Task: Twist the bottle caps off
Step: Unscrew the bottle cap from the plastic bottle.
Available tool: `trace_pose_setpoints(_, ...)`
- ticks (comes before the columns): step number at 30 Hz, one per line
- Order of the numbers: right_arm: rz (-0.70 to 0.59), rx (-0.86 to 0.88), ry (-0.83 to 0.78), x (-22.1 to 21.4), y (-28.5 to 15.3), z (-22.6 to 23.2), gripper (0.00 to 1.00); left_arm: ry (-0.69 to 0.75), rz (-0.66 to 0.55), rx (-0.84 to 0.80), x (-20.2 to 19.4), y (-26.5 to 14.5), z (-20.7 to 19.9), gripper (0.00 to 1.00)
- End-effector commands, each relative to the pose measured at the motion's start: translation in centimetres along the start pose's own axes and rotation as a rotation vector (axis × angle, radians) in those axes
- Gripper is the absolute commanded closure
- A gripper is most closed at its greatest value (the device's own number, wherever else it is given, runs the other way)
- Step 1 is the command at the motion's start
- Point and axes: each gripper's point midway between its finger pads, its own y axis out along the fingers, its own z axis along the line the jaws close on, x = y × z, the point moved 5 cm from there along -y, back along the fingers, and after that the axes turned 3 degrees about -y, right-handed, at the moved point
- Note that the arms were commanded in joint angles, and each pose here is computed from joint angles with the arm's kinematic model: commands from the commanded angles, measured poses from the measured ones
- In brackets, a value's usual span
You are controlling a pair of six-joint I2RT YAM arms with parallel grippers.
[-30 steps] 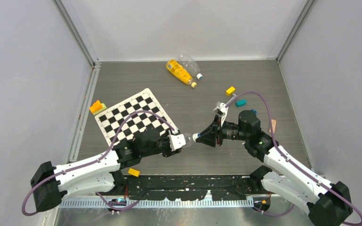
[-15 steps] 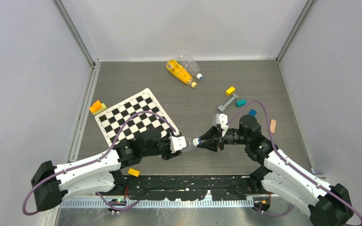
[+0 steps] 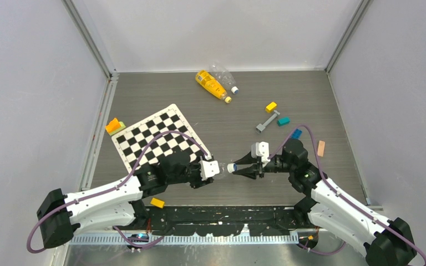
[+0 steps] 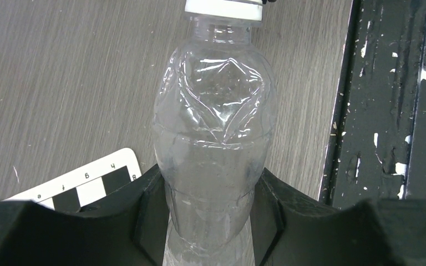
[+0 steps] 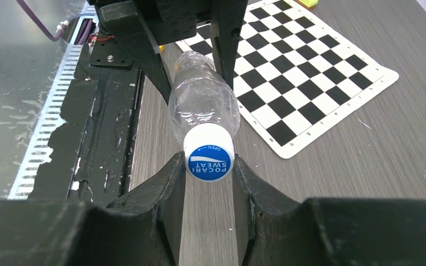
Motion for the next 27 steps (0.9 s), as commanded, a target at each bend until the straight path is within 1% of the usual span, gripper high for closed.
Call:
trace_pose_setpoints(1,-0.016,-0.209,-0.104,0.8,-0.4,-3.3,0.76,0.021,-0.072,-0.049,1.8,-0.3,-0.6,0.97)
trace_pose_setpoints(2,-0.033,-0.251,-0.098,1.1,-0.5,-3.8,0.61,0.022,-0.074,-0.028,1.7,-0.3,-0.3,0.97)
trace_pose_setpoints(3,-0.052,-0.272,-0.046,1.2,-0.5,-3.8,0.55,0.026,-0.079,-0.008,1.7,-0.3,-0.1,0.98)
trace_pose_setpoints(4,-0.084,-0.313,-0.046,1.7,-0.6,-4.2,0.46,0.028,-0.079,0.013,1.5,-0.3,0.1,0.99)
trace_pose_setpoints(5,-0.106,-0.325,-0.001,1.9,-0.6,-4.1,0.42,0.032,-0.077,0.035,1.3,-0.3,0.3,0.99)
trace_pose_setpoints(6,-0.136,-0.344,-0.003,2.3,-0.8,-4.2,0.36,0.035,-0.072,0.069,1.2,-0.4,0.7,1.0)
trace_pose_setpoints(7,-0.154,-0.347,0.028,2.6,-0.8,-4.1,0.32,0.035,-0.071,0.096,1.1,-0.4,1.1,1.0)
trace_pose_setpoints(8,-0.175,-0.368,0.033,2.9,-1.0,-4.2,0.31,0.034,-0.067,0.128,0.9,-0.5,1.4,1.0)
trace_pose_setpoints(10,-0.207,-0.423,0.11,3.4,-1.3,-4.5,0.28,0.033,-0.059,0.178,0.6,-0.6,2.0,1.0)
trace_pose_setpoints(11,-0.23,-0.444,0.179,3.7,-1.4,-4.5,0.26,0.029,-0.051,0.205,0.5,-0.7,2.3,1.0)
trace_pose_setpoints(12,-0.244,-0.501,0.22,3.9,-1.7,-5.1,0.25,0.025,-0.046,0.228,0.3,-0.8,2.5,1.0)
trace_pose_setpoints(13,-0.26,-0.522,0.303,4.0,-1.8,-5.2,0.24,0.017,-0.043,0.25,0.2,-0.9,2.8,1.0)
trace_pose_setpoints(16,-0.299,-0.629,0.455,4.3,-2.2,-6.2,0.24,-0.003,-0.05,0.308,0.2,-1.0,3.4,1.0)
trace_pose_setpoints(18,-0.349,-0.682,0.641,4.4,-2.1,-6.8,0.24,-0.012,-0.076,0.364,0.5,-1.2,4.0,1.0)
trace_pose_setpoints(19,-0.351,-0.735,0.703,4.1,-2.2,-7.3,0.24,-0.016,-0.084,0.389,0.5,-1.3,4.3,1.0)
trace_pose_setpoints(20,-0.386,-0.757,0.82,4.1,-2.1,-7.5,0.24,-0.021,-0.091,0.411,0.5,-1.4,4.5,1.0)
trace_pose_setpoints(21,-0.378,-0.813,0.891,3.3,-2.2,-8.0,0.24,-0.024,-0.1,0.429,0.7,-1.5,4.7,1.0)
trace_pose_setpoints(22,-0.397,-0.833,0.991,2.8,-1.9,-8.1,0.23,-0.025,-0.11,0.44,0.8,-1.6,4.8,1.0)
trace_pose_setpoints(23,-0.406,-0.837,1.027,2.8,-1.8,-8.3,0.23,-0.026,-0.122,0.444,0.9,-1.7,4.9,1.0)
trace_pose_setpoints(24,-0.397,-0.847,1.073,2.4,-1.6,-8.3,0.21,-0.027,-0.132,0.445,1.0,-1.7,4.9,1.0)
trace_pose_setpoints(25,-0.4,-0.849,1.086,3.0,-1.6,-8.6,0.19,-0.032,-0.144,0.449,1.2,-1.7,4.9,1.0)
trace_pose_setpoints(26,-0.352,-0.891,1.111,2.2,-1.7,-8.6,0.16,-0.038,-0.153,0.455,1.2,-1.7,5.0,1.0)
trace_pose_setpoints(27,-0.354,-0.908,1.107,3.1,-1.9,-9.0,0.14,-0.042,-0.167,0.461,1.4,-1.8,5.0,1.0)
